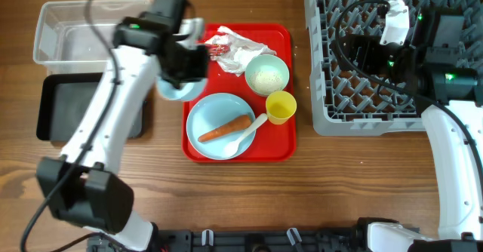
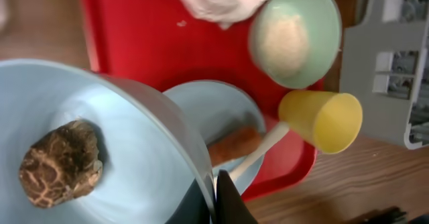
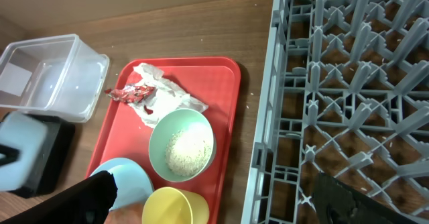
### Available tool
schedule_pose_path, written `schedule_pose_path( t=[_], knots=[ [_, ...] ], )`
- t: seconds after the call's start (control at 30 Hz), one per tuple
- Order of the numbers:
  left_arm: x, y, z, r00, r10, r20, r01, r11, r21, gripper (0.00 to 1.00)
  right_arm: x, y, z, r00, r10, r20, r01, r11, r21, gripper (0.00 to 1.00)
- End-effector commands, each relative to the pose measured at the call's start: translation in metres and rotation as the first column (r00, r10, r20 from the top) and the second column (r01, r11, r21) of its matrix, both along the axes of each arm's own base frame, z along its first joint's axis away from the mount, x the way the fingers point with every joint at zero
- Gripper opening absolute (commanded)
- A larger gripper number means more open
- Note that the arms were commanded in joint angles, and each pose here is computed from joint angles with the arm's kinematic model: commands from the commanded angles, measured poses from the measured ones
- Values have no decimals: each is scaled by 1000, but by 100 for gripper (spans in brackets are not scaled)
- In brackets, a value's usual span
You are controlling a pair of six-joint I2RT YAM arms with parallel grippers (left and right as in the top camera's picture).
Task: Sort waste into correct bins and load items into the dishwasher rack
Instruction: 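Carry the blue bowl left and tip the scrap into the black tray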
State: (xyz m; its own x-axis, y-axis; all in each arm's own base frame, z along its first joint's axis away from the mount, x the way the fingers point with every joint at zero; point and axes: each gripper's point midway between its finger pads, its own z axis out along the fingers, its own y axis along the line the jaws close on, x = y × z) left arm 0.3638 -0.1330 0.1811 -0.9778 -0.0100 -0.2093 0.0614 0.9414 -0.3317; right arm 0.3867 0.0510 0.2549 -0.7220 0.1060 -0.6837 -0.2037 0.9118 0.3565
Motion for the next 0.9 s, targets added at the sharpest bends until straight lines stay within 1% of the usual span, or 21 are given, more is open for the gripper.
schedule_pose_path(
  t=[0.0, 0.13, 0.27, 0.3, 0.4, 0.6, 0.73, 0.87],
  knots=[
    [1, 45, 6, 993, 106, -52, -110, 991, -78, 4, 3, 2, 4, 1000, 2, 2, -2, 1000, 12, 96],
    [-3, 75, 6, 988, 127, -87, -142, 970, -195, 4, 2, 3, 3, 1000, 2, -4, -2, 1000, 13, 96],
    [-8, 104, 6, 988, 137, -73, -154, 924, -349, 4, 1, 3, 2, 1000, 2, -10, -2, 1000, 13, 97],
    [-11, 116, 3, 986, 151, -66, -165, 897, -410, 4, 1, 3, 2, 1000, 2, -9, -2, 1000, 13, 96],
    [-14, 131, -3, 982, 183, -48, -182, 849, -496, 4, 1, 3, 2, 1000, 2, -10, -2, 1000, 13, 96],
    [-17, 164, -7, 954, 298, 17, -212, 716, -666, 4, 1, 3, 2, 1000, 2, -10, -2, 1000, 13, 97],
    [-18, 186, 0, 924, 375, 73, -199, 636, -746, 4, 1, 3, 2, 1000, 2, -11, -1, 1000, 14, 96],
    [-18, 202, 16, 886, 447, 128, -147, 531, -834, 4, 1, 3, 2, 1000, 1, -11, -1, 1000, 15, 96]
  ],
)
